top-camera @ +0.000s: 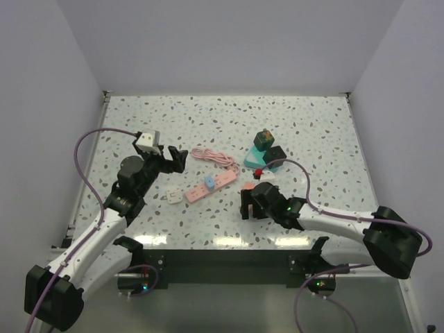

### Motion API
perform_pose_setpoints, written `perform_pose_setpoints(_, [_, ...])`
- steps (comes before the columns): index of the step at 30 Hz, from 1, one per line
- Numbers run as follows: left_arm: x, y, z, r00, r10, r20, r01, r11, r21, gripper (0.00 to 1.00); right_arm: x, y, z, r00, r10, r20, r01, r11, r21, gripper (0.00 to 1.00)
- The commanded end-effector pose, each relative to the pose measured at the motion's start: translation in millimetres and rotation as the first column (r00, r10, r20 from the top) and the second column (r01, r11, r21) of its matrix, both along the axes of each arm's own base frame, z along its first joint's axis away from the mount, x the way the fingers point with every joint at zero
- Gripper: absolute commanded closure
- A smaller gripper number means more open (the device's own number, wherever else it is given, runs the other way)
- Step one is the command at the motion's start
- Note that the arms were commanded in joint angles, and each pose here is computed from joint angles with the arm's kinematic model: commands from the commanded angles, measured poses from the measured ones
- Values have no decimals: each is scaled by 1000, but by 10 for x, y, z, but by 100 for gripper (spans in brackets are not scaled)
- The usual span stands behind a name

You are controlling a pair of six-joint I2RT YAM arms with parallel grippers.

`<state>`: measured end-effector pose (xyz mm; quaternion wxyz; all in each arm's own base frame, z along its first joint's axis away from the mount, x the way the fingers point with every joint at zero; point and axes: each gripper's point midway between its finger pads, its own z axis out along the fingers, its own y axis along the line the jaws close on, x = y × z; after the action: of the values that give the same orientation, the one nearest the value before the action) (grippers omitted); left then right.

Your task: Insert the plug

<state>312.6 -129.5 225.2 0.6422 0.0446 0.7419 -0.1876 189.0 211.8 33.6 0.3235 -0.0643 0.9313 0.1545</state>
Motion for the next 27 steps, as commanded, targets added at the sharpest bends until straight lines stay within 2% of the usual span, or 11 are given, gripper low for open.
perform_pose_setpoints(1, [8, -75, 143, 997, -36, 61, 37, 999, -17, 0, 193, 202, 154, 996, -62, 66, 58, 996, 64, 11])
perform_pose_setpoints(9, [12, -91, 127, 997, -42, 61, 43, 999, -22, 0, 224, 463, 93, 998, -30, 56, 27, 998, 49, 17])
perform_pose_setpoints(12, [-3, -138, 128, 996, -69, 65, 70, 997, -26, 0, 235, 565, 80, 998, -8, 65, 5, 998, 58, 17])
perform_pose_setpoints(20, [5, -169, 120, 995, -82, 64, 84, 996, -32, 0, 350, 558, -40, 994, 30, 101, -24, 998, -55, 14])
perform_pose_setpoints(27, [-8, -183, 118, 994, -91, 65, 93, 995, -29, 0, 312, 397, -40, 994, 25, 106, -11, 992, -129, 27])
